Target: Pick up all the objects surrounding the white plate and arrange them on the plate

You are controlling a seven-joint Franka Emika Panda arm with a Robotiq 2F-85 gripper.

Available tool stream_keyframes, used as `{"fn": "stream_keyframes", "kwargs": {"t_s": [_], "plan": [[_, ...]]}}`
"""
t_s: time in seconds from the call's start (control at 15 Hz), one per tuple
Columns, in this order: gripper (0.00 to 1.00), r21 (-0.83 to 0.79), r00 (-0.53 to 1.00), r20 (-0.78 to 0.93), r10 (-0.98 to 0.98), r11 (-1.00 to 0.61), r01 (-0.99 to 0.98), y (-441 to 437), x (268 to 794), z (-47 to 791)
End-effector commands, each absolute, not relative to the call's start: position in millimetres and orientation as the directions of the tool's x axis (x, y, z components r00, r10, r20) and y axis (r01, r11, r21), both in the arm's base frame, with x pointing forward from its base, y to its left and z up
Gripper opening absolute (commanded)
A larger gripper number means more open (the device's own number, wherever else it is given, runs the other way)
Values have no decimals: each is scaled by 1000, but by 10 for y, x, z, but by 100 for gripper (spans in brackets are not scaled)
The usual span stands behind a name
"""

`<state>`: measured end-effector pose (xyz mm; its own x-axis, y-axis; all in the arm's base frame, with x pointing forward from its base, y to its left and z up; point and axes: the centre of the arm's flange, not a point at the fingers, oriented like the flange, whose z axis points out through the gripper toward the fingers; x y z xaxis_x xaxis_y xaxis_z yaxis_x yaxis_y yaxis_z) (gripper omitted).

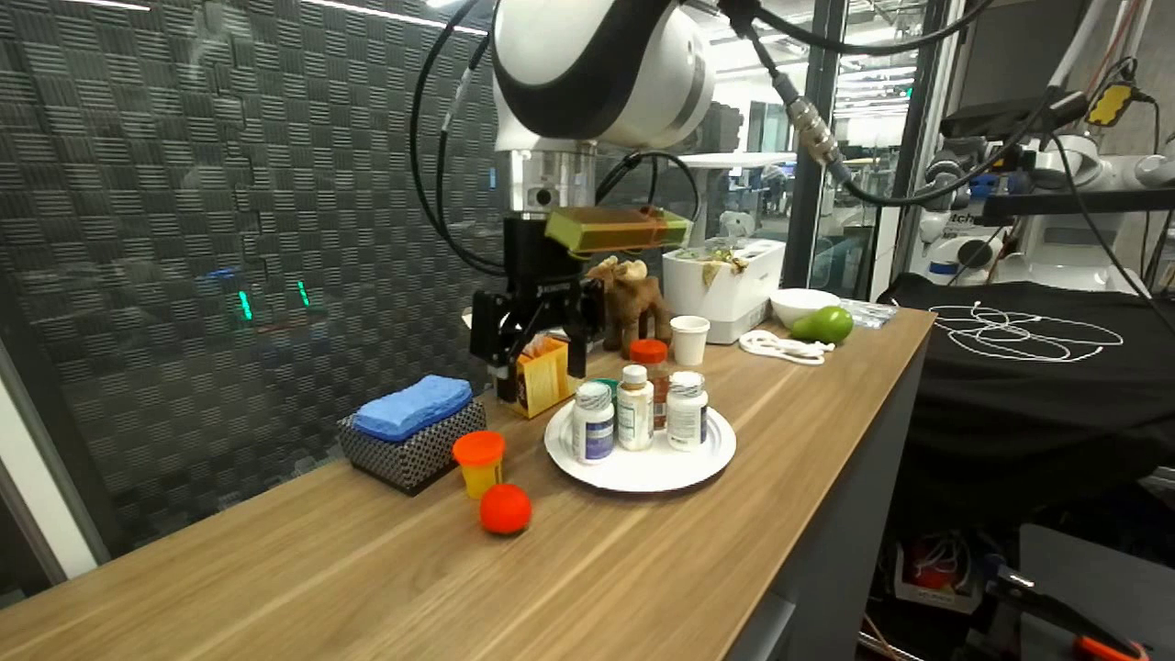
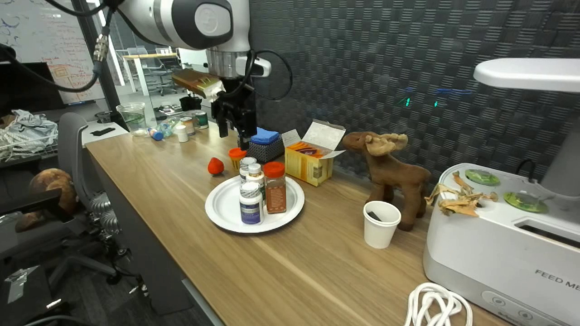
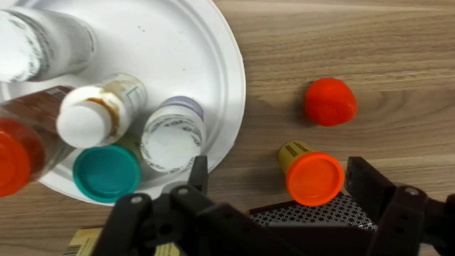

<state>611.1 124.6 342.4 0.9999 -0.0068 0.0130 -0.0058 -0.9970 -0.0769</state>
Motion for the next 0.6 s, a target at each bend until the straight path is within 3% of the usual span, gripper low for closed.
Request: {"fn": "stream_keyframes", "kwargs": {"t_s": [0.0,0.53], "plan": [[100,-78,996,61,59,-995,63,1541,6394,3370],[100,-74,991,47,124,-989,127,1725,6455,3128]]}}
